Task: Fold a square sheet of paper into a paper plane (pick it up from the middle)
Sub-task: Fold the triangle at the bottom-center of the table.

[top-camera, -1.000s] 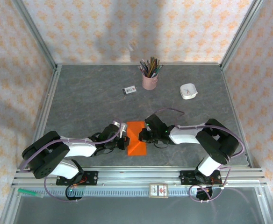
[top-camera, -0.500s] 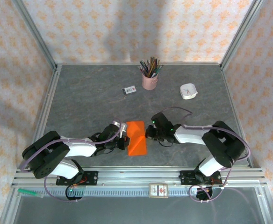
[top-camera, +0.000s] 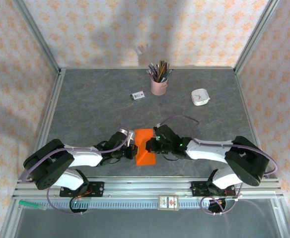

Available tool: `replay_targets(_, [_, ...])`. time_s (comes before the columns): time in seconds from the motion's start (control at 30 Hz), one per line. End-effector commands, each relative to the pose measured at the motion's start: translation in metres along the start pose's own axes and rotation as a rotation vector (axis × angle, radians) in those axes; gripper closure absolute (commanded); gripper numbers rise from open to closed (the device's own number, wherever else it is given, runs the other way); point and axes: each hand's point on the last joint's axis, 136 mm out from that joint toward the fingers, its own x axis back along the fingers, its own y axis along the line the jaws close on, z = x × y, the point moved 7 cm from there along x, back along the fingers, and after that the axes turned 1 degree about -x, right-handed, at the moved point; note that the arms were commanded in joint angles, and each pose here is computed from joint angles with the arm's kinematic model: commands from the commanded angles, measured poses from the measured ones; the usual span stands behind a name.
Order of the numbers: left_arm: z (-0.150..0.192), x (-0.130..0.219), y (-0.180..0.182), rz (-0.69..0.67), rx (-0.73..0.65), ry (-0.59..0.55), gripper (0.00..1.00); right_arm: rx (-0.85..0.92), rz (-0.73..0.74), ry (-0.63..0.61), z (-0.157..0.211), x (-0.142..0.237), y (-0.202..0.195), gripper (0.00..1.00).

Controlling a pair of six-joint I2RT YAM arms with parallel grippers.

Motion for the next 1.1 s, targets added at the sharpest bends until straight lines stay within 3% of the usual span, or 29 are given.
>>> replay_targets(0.0, [0.027,-0.003,0.028,-0.145,0.022,0.118,1.0,-0.028,-0.045,0.015,0.006,-0.012,0.01,1.0])
replay_targets(0.37, [0.027,-0.002,0.027,-0.142,0.021,0.118,1.0,-0.051,-0.041,0.072,0.02,-0.03,0.001,1.0])
replay_targets(0.73, [0.028,-0.003,0.028,-0.142,0.021,0.123,1.0,-0.057,0.094,0.089,0.031,-0.029,-0.03,1.0])
replay_targets(1.07, [0.028,-0.004,0.027,-0.14,0.021,0.125,1.0,-0.024,-0.024,0.043,0.016,-0.01,-0.002,1.0])
